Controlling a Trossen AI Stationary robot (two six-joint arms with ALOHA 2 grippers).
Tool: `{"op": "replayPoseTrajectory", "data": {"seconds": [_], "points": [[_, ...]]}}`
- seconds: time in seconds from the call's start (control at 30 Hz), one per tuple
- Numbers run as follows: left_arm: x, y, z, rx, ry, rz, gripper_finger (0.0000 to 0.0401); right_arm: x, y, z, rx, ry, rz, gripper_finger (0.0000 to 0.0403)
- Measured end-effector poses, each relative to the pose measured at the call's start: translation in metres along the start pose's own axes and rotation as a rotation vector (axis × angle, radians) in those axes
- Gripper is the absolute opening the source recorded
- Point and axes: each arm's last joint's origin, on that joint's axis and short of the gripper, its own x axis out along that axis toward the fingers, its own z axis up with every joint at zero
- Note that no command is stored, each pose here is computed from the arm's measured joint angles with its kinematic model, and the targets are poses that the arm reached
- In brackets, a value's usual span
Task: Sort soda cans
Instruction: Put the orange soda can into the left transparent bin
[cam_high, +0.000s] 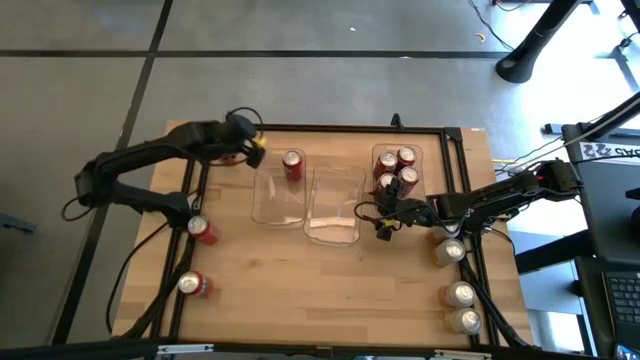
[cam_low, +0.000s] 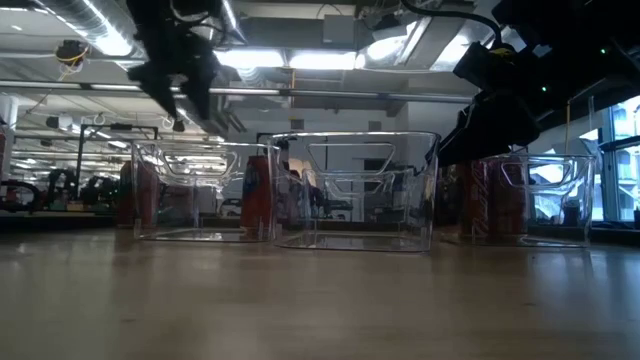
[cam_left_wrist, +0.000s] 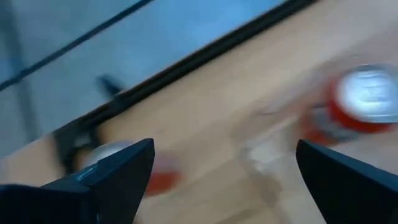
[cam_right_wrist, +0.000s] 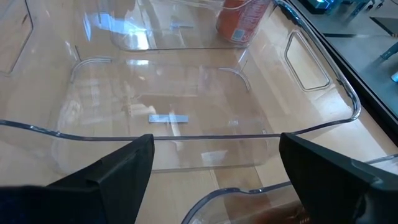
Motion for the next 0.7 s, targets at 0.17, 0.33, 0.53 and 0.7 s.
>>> {"op": "replayPoseTrajectory", "data": {"seconds": [0.17, 0.33, 0.53, 0.7], "points": [[0.009, 0.018, -0.003, -0.018, 0.084, 0.143, 0.0379, 0.0, 0.0, 0.0, 0.0, 0.0, 0.0, 0.0347], [0.019, 0.031, -0.003, -0.03, 0.153, 0.21, 0.0379, 0.0, 0.0, 0.0, 0.0, -0.001, 0.0, 0.0347], [0.029, 0.043, 0.0, -0.069, 0.192, 0.257, 0.0379, 0.0, 0.0, 0.0, 0.0, -0.001, 0.0, 0.0347], [0.041, 0.049, 0.001, -0.057, 0.239, 0.274, 0.0379, 0.0, 0.0, 0.0, 0.0, -0.001, 0.0, 0.0347]]}}
